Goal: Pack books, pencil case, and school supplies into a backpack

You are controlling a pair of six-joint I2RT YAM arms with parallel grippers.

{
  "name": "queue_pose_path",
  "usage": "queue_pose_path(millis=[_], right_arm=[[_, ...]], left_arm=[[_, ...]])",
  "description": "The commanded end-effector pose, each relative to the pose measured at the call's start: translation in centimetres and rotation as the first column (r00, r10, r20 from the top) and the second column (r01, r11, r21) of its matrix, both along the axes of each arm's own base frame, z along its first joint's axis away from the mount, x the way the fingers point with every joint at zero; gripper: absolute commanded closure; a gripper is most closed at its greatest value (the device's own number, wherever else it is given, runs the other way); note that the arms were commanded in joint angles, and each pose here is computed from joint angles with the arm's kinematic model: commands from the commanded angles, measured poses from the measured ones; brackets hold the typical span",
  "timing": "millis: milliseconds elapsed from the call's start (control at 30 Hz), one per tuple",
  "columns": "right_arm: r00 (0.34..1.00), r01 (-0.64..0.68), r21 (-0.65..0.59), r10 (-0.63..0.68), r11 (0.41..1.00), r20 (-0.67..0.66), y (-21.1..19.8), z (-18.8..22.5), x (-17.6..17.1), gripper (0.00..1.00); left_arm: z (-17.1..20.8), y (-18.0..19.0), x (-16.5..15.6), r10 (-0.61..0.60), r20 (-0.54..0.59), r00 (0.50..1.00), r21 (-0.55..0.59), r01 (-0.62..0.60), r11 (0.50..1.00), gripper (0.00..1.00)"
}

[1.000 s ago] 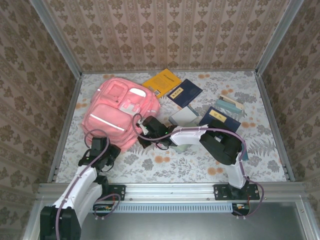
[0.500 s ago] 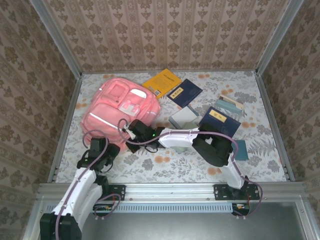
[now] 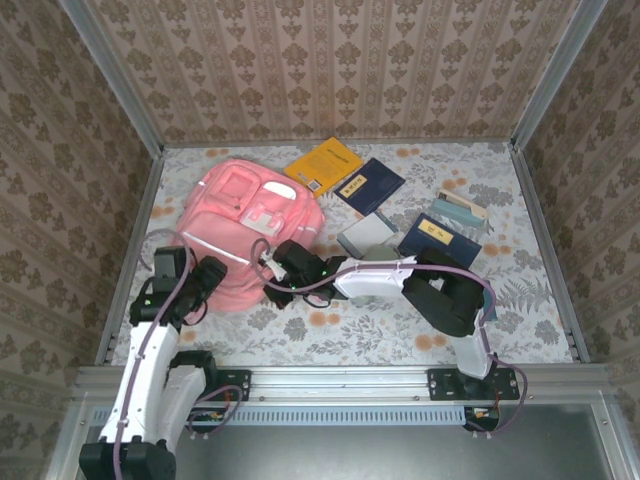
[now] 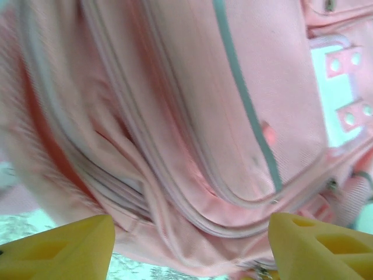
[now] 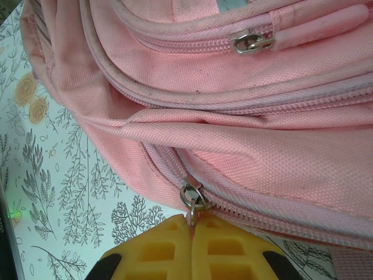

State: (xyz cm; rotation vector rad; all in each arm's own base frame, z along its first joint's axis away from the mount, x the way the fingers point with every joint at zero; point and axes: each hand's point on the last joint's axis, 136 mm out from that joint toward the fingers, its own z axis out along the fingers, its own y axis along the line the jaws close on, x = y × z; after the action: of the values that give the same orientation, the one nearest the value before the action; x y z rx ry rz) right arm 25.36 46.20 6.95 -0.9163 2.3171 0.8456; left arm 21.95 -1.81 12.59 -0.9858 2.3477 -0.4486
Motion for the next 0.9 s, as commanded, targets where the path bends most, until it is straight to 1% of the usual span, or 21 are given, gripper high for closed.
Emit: queue_pose_path(millis=[0,133,267,333,367,433,467,567,600,733,867], right_arm=[[0.999,-0.018,0.045,0.017,0.999,0.036,0.0,2.3,0.1,1.00],[0.999,-0.012,0.047,0.010,0.999,0.042,0.0,2.4,0.4,1.00],[0.999,-0.014,0.046,0.012,0.999,0.042,-0.2,2.4,0.5,1.00],[0.999,-0.016,0.042,0.014,0.999,0.045,-0.3,2.4,0.6,1.00],[0.999,-0.016,0.043,0.014,0.999,0.047,-0.4,2.5,0.7,1.00],[0.999,-0.016,0.039,0.014,0.999,0.047,-0.6,2.4,0.8,1.00],[0.999,-0.014,0.037,0.013,0.999,0.046,-0.6,2.3,0.9,1.00],[0.999,-0.019,0.030,0.018,0.999,0.047,-0.9,2.3,0.9,1.00],[0.998,-0.025,0.029,0.023,0.999,0.051,-0.9,2.4,0.9,1.00],[0.998,-0.043,0.040,0.041,0.998,0.053,-0.7,2.8,0.4,1.00],[0.996,-0.071,0.053,0.068,0.996,0.056,0.3,3.3,-0.4,1.00]], left_arm=[[-1.4,2.5,-1.7,0.012,-0.134,0.991,0.105,0.003,0.994,0.30],[-2.5,4.0,-0.8,0.037,-0.143,0.989,0.098,-0.023,0.995,0.35],[-3.8,4.7,0.7,0.038,-0.147,0.988,0.071,-0.028,0.997,0.37],[-4.2,4.9,1.6,0.025,-0.141,0.990,0.073,-0.015,0.997,0.42],[-4.6,4.9,2.0,0.012,-0.140,0.990,0.074,-0.001,0.997,0.48],[-5.5,4.6,2.5,-0.005,-0.151,0.989,0.056,0.013,0.998,0.54],[-5.9,4.2,2.6,-0.019,-0.152,0.988,0.034,0.025,0.999,0.62],[-6.4,3.4,2.7,-0.026,-0.130,0.991,-0.013,0.024,1.000,0.96],[-6.3,3.3,2.6,-0.015,-0.115,0.993,-0.023,0.013,1.000,1.00],[-4.9,1.5,2.4,0.025,-0.031,0.999,-0.102,-0.028,0.994,1.00],[-3.7,-1.8,2.6,0.074,0.084,0.994,-0.254,-0.051,0.966,1.00]])
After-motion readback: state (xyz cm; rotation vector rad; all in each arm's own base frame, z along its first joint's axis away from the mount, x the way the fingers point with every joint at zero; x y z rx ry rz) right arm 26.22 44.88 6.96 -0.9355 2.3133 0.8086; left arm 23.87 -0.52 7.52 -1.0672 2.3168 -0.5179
